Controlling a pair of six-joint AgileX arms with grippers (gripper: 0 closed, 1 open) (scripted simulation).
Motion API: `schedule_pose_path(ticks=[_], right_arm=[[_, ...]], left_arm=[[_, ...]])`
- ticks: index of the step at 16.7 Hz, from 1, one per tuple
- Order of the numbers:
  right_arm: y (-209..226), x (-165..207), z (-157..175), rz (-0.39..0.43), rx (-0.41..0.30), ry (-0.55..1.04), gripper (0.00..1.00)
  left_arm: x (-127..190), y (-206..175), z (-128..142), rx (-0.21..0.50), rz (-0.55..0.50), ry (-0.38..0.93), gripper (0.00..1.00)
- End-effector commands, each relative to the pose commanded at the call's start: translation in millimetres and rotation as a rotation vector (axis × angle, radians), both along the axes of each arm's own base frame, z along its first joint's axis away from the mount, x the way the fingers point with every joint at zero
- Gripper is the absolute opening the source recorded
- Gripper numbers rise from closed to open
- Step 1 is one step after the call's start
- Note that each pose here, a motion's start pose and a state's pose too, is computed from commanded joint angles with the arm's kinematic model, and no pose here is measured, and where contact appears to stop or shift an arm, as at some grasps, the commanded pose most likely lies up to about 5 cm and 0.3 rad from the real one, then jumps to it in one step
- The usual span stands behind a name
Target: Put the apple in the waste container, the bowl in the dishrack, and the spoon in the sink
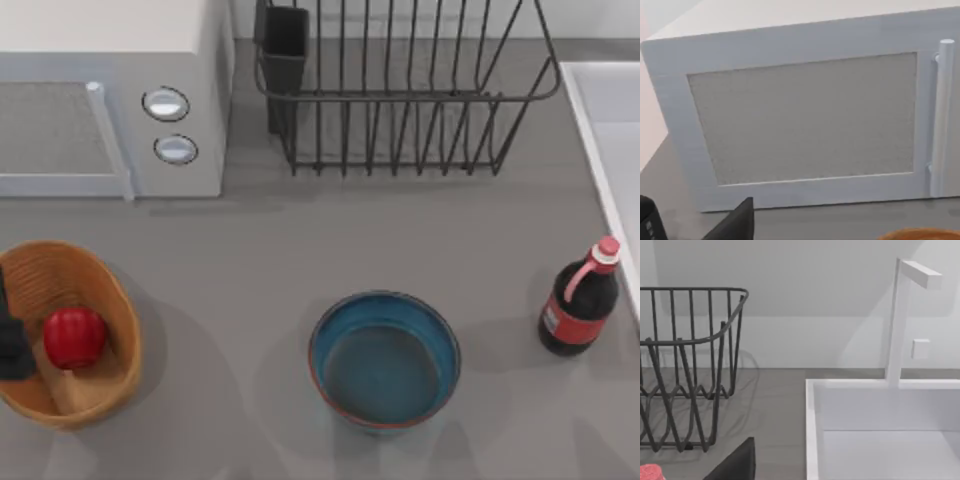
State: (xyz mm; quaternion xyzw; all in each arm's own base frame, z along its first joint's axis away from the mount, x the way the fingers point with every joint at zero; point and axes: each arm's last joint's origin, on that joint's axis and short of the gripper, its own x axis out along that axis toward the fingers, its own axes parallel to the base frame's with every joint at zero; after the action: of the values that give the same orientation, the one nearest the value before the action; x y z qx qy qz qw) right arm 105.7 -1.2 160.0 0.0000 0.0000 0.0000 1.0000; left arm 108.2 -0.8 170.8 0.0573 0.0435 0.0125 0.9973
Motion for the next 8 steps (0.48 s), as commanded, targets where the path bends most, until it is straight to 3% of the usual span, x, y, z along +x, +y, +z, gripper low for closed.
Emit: schedule_pose_path(ticks=[3, 8], right_arm=[[0.0, 0.0, 0.0, 0.0, 0.0, 0.0, 1.0], [0.0, 0.0, 0.0, 0.0, 0.0, 0.0, 1.0]], left_arm=[[-2.3, -0.3, -9.7, -0.102, -0.021, -0.078, 1.0], [-2.5, -0.4, -10.9, -0.115, -0.025, -0.087, 1.0]])
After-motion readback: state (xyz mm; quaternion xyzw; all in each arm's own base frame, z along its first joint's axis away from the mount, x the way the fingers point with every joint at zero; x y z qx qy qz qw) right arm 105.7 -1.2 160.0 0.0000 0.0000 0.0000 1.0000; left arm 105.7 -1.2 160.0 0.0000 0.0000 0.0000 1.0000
